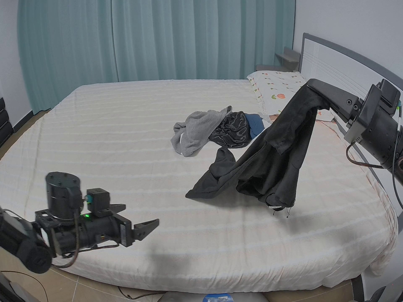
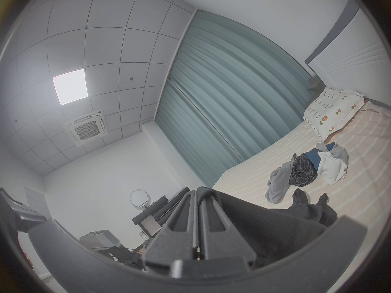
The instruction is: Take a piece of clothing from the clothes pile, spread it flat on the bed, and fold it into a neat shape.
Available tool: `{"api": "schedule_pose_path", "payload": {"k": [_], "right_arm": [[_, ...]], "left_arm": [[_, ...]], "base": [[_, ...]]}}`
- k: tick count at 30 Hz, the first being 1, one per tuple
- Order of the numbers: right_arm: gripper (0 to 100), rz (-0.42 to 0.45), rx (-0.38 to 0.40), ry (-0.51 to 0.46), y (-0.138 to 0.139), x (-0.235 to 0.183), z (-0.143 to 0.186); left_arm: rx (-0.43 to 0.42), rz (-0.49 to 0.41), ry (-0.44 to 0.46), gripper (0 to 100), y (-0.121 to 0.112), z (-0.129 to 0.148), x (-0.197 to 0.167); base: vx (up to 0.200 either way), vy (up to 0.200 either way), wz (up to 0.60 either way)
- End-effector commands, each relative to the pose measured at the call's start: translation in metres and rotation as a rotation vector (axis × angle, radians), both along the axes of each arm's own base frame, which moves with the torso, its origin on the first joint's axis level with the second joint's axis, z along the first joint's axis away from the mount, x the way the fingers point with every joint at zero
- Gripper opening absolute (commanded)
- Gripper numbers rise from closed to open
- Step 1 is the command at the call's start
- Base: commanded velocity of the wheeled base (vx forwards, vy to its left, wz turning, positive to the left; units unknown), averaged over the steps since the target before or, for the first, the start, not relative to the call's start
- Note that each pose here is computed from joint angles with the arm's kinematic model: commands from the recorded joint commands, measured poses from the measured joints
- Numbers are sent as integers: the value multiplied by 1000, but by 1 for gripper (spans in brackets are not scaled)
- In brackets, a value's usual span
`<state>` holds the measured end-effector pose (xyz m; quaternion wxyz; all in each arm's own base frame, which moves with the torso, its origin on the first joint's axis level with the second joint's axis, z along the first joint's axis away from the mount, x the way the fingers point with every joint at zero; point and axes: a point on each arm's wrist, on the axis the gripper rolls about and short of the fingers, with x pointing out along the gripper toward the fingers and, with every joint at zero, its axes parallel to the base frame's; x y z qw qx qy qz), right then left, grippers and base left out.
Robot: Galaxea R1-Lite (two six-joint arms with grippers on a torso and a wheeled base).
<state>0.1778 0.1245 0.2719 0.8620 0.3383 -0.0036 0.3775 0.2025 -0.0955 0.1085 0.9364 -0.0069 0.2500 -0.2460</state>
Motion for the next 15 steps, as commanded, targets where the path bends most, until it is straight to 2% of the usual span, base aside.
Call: {"api": "schedule_pose_path", "payload": {"k": [1,8,15], "right_arm": [[0,3,-10,5,5,5,-2],[0,0,-11,3,4,6,-1],[0,-3,-9,1,4,7,0]], "left_arm": [[73,-43,90,100,-72,-80,54],[76,-63,75,100,-106,-105,81],[76,-19,39,100,-121,-123,111]], "base": [[0,0,0],[0,0,0],[0,0,0]]}}
